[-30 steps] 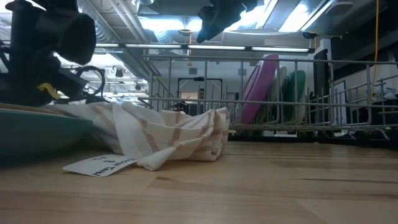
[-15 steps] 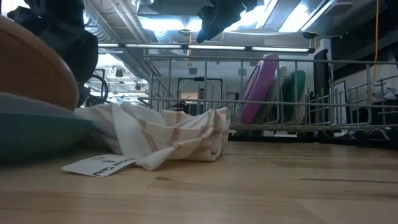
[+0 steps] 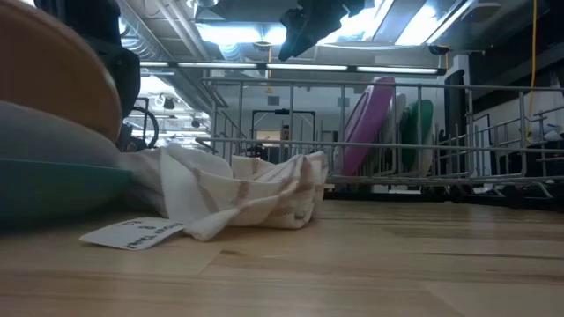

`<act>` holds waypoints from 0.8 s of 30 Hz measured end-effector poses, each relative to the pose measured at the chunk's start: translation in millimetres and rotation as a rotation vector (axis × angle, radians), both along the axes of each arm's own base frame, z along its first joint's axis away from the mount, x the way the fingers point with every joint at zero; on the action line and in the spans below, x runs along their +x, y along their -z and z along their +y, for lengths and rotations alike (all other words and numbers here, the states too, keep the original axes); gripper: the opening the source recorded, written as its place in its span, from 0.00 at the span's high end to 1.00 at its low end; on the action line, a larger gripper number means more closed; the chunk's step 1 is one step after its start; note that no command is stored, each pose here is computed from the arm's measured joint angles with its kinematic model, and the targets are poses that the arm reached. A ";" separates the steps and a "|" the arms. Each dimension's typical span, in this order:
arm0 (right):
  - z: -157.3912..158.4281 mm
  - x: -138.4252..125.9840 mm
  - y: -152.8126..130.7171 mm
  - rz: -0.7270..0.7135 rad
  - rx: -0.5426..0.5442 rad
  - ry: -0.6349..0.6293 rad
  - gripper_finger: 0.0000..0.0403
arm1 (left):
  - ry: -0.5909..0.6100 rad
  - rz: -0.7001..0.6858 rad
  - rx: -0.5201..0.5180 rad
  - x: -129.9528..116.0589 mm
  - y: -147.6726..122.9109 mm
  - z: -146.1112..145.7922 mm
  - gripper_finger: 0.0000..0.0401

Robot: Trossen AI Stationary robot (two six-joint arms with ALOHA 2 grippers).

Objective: Sort dishes
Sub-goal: Put the orange patterned plate into the dish rack

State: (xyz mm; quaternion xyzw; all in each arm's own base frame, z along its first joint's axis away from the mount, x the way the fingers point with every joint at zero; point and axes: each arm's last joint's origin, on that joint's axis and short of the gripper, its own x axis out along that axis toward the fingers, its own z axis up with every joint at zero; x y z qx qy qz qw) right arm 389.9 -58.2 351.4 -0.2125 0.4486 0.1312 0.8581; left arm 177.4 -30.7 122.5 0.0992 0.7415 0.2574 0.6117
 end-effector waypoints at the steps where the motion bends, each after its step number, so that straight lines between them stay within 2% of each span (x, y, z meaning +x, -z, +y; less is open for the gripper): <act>1: 0.1 0.0 0.0 0.000 0.000 0.000 0.45 | 0.004 0.000 0.011 -0.1 -0.2 0.3 0.91; 5: 0.0 0.0 0.0 0.000 0.000 0.000 0.45 | 0.022 -0.001 0.023 1.0 -2.2 -2.0 0.96; 11: 0.1 0.1 0.0 -0.001 0.000 0.000 0.45 | 0.043 -0.008 0.042 6.5 -11.9 -9.5 0.97; 24: -0.3 1.4 -0.3 -0.013 -0.002 0.000 0.45 | -0.006 -0.007 0.075 11.4 -34.5 -22.2 1.00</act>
